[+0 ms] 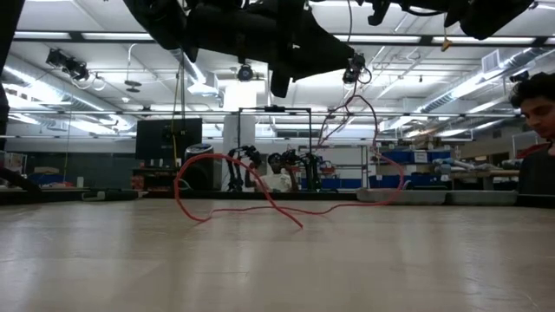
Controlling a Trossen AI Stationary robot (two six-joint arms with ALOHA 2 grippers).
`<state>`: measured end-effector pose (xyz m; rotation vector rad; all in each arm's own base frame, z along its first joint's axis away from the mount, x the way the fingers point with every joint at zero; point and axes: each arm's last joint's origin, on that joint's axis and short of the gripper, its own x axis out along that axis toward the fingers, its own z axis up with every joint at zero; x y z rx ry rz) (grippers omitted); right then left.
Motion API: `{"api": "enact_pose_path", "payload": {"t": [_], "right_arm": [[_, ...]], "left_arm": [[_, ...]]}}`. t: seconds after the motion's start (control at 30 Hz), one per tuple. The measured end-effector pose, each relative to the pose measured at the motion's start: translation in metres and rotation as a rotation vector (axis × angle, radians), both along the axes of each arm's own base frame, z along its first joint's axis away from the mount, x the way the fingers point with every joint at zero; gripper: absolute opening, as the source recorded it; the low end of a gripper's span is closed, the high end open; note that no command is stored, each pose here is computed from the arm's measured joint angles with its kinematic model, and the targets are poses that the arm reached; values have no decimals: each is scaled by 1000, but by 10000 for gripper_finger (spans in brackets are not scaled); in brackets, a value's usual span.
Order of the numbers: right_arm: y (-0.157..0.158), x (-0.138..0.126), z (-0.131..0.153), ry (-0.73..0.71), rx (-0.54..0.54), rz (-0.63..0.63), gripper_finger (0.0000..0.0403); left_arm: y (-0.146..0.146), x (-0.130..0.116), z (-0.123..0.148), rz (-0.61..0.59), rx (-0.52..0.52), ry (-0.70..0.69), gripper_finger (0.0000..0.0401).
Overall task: Coil cords
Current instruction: Coil the red cable wire onto the black spool
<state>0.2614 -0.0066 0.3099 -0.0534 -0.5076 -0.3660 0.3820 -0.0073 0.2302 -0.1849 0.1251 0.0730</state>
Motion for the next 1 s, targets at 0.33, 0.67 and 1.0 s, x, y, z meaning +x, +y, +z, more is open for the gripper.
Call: {"api": "enact_pose_path", "payload": {"t": [0.33,0.67,1.0], "right_arm": [[1,0,0,-2,4,6,0],[3,1,0,1,3,16,0],[12,1,-1,22,-17,33,0]], "left_arm": [[2,0,0,58,9,-1,99],[7,0,3,75,14,-28,7],[23,-3,-5,120,86,92,1]]}}
